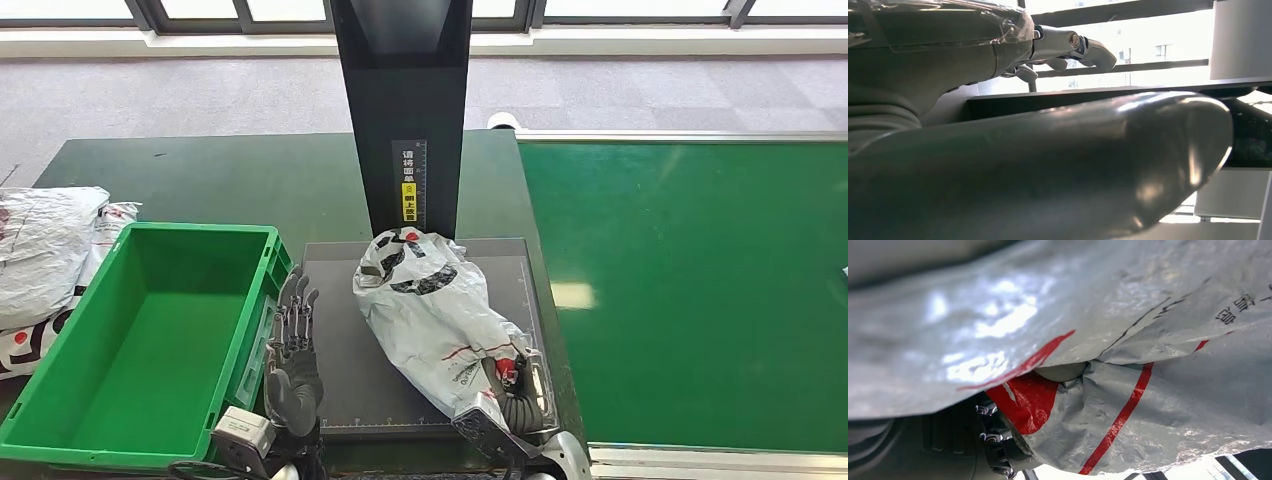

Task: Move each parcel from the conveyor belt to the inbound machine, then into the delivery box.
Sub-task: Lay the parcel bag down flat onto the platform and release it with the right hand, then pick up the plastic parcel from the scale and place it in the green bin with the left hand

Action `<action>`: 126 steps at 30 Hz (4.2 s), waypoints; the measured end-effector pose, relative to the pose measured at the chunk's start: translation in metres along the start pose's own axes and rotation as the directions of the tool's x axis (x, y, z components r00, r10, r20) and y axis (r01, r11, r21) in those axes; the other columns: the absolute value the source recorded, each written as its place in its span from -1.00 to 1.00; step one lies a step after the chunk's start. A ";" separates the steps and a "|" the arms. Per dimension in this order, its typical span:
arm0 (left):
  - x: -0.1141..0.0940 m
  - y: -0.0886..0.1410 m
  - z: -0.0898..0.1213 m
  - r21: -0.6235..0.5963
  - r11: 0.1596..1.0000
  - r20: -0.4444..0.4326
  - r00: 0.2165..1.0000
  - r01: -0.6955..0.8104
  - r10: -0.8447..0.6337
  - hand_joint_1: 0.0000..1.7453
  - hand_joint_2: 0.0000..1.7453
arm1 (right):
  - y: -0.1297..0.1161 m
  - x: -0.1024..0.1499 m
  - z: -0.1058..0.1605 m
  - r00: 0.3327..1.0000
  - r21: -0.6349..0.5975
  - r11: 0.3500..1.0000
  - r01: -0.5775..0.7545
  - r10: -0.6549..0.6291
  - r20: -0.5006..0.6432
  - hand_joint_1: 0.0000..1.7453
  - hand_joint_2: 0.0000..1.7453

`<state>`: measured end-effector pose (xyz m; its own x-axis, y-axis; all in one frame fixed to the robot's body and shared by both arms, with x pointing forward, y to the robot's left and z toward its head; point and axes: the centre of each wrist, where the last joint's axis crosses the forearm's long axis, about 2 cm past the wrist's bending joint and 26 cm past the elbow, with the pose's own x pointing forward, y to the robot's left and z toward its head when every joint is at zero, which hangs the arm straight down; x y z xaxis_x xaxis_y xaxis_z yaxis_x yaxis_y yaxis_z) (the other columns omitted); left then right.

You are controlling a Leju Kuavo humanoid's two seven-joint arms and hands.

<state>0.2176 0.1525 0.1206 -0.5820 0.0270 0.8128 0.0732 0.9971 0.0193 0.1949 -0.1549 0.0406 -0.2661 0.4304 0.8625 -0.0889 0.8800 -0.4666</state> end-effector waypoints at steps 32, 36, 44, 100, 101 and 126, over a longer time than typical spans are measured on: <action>0.002 0.005 -0.003 0.205 0.973 -0.010 0.995 0.102 -0.102 -1.00 -1.00 | -0.023 0.013 0.014 0.989 -0.004 0.995 0.095 -0.094 0.110 -1.00 1.00; 0.003 0.009 -0.005 0.291 0.947 -0.022 0.990 0.138 -0.138 -1.00 -1.00 | -0.032 0.015 0.007 0.980 -0.021 0.993 0.118 -0.114 0.161 -1.00 1.00; 0.003 0.011 -0.004 0.273 0.928 -0.034 0.967 0.253 -0.254 -1.00 -1.00 | -0.044 0.018 0.006 0.974 -0.071 0.992 0.109 -0.092 0.208 -1.00 1.00; -0.066 -0.058 0.004 -0.656 0.427 0.133 0.652 0.623 -0.747 1.00 1.00 | -0.102 0.053 0.026 0.888 -0.213 0.954 0.212 -0.097 0.449 -1.00 1.00; -0.066 -0.058 0.004 -0.656 0.427 0.133 0.652 0.623 -0.747 1.00 1.00 | -0.102 0.053 0.026 0.888 -0.213 0.954 0.212 -0.097 0.450 -1.00 1.00; -0.038 -0.046 -0.013 -0.314 0.617 0.205 0.686 0.722 -0.698 1.00 1.00 | -0.106 0.059 0.044 0.896 -0.258 0.943 0.208 -0.078 0.436 -1.00 1.00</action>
<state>0.2467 0.1050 0.0966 -0.6162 -0.6634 0.4245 -0.1207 0.6121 0.7815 0.1469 -0.2320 0.1324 -0.6503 0.2293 0.7242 0.1084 0.9716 -0.2102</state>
